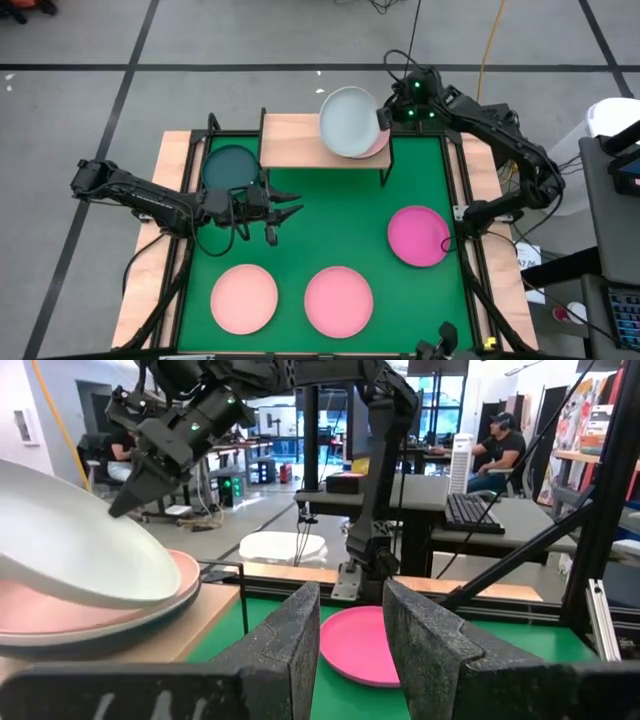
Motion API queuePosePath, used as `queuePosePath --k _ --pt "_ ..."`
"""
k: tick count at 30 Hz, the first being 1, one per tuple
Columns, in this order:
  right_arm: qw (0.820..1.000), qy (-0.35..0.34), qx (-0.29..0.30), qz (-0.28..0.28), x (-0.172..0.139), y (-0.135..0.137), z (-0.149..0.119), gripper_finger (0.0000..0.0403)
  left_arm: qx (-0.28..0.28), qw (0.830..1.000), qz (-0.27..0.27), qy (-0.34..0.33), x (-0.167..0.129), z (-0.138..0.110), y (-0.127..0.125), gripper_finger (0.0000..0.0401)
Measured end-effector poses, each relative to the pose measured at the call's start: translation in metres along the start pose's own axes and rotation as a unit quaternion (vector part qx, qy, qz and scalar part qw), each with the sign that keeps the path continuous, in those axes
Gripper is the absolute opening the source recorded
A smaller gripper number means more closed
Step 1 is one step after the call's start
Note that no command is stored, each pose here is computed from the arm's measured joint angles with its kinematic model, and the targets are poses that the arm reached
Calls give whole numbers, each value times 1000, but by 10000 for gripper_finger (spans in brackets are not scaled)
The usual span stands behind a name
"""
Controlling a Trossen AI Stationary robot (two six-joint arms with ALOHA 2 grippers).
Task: Place and stack plates onto a shelf
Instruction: Stack the white plate on top of the light orange plate on the shelf, then put the black plate on the shelf
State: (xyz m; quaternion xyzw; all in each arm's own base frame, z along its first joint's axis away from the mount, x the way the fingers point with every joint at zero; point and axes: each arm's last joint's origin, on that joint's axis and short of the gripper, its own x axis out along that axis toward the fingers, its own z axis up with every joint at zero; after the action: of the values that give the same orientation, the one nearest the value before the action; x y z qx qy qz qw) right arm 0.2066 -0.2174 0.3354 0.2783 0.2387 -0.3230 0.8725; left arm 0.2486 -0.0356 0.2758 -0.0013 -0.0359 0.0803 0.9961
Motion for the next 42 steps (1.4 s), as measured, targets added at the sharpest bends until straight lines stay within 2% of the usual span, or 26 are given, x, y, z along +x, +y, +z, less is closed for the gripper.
queuePosePath --k 11,16,20,23,27,30,33,36,38,42 --pt "999 12 11 -38 -2 -10 -2 9 -1 1000 0 -1 0 0 0 120" --pt "995 0 -33 -90 -2 -13 -1 52 -1 1000 0 -1 0 0 0 120" --pt "995 -1 -40 -89 -2 -13 0 94 -1 1000 0 -1 0 0 0 120" --pt "996 -5 -65 -60 -8 -9 1 119 11 1000 0 -1 0 0 0 120" --pt "990 -29 -135 30 -27 9 2 133 41 999 0 2 0 0 0 120" --pt "980 -55 -178 74 -50 31 -2 132 18 1000 0 3 0 -1 0 120" --pt "963 -83 -228 116 -73 55 -11 129 -17 1000 3 3 0 -1 1 120" --pt "941 -117 -271 166 -94 77 -27 128 -18 1000 5 4 1 -1 2 120" --pt "926 -141 -286 200 -103 86 -41 128 -17 1000 7 6 1 -1 3 120" --pt "905 -175 -289 257 -109 91 -75 128 -3 998 50 40 0 -4 5 120"
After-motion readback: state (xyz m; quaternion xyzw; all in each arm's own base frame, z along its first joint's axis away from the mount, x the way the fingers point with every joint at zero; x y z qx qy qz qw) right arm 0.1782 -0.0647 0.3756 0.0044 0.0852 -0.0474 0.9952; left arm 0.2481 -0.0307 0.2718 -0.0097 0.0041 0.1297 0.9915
